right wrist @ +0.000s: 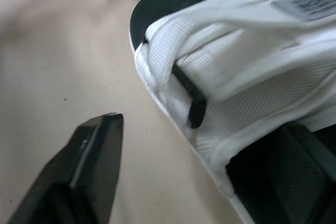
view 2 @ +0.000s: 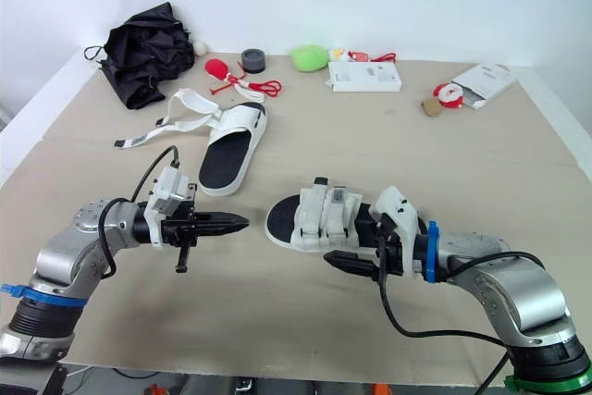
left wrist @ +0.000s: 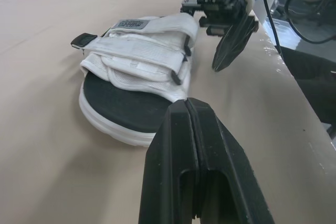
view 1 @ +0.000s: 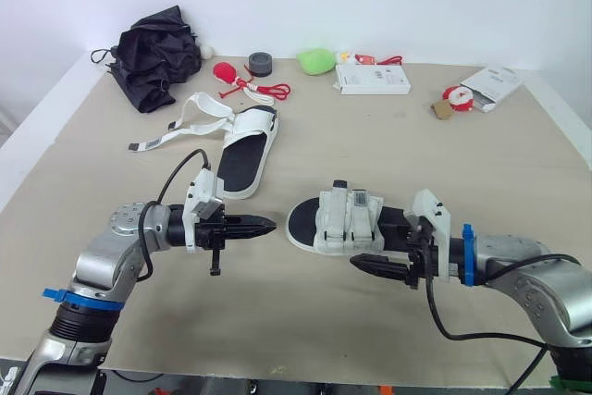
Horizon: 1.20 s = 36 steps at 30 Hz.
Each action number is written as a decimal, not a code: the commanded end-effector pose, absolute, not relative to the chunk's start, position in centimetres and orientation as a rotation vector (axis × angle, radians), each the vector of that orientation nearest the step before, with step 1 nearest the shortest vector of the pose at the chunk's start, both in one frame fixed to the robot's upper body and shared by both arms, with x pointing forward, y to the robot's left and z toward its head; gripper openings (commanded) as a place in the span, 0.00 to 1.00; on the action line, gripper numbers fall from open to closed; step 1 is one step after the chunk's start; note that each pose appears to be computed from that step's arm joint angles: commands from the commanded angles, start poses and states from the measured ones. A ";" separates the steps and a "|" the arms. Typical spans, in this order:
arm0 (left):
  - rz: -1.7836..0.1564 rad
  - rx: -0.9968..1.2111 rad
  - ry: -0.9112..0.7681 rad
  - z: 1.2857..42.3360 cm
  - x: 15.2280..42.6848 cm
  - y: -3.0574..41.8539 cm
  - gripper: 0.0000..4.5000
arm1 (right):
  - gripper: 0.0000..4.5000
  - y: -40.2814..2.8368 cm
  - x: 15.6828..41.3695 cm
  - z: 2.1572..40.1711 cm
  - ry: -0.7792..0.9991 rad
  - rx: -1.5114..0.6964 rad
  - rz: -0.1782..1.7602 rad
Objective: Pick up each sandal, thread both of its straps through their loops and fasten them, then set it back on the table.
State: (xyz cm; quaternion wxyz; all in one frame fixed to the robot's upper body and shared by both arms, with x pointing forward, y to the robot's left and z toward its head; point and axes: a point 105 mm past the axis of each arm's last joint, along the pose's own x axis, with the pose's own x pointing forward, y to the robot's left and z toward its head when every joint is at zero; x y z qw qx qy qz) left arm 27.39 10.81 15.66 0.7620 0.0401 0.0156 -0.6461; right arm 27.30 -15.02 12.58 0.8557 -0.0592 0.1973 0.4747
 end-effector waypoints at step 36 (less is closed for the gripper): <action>-0.723 0.058 -0.091 18.0 34.0 11.8 0.00 | 0.72 -21.7 42.6 17.1 0.236 -0.207 0.013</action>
